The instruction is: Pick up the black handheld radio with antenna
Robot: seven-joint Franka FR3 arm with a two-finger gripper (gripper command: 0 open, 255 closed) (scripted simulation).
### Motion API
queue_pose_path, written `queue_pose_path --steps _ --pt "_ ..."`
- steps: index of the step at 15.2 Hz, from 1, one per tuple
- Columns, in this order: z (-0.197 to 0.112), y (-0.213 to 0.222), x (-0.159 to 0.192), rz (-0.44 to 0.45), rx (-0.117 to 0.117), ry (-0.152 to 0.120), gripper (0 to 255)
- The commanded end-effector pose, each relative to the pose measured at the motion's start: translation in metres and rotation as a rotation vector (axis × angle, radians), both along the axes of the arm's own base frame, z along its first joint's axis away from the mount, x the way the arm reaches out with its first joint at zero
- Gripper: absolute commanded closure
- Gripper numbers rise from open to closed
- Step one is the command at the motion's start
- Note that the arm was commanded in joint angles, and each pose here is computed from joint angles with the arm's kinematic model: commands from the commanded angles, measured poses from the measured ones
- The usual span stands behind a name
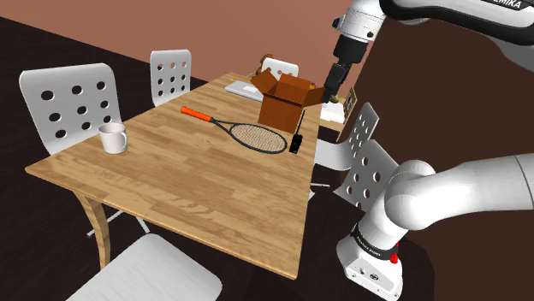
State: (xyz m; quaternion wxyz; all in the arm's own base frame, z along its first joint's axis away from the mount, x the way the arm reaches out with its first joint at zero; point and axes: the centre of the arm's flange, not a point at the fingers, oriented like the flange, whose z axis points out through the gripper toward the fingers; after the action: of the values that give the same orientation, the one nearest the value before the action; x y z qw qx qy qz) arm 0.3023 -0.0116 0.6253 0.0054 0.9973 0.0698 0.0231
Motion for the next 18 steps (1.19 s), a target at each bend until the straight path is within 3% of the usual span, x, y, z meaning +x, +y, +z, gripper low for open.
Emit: queue_pose_path --steps 1,18 --pt "0.0 0.0 0.0 0.0 0.0 0.0 0" --pt "-0.154 -0.131 0.067 0.118 -0.131 0.024 0"
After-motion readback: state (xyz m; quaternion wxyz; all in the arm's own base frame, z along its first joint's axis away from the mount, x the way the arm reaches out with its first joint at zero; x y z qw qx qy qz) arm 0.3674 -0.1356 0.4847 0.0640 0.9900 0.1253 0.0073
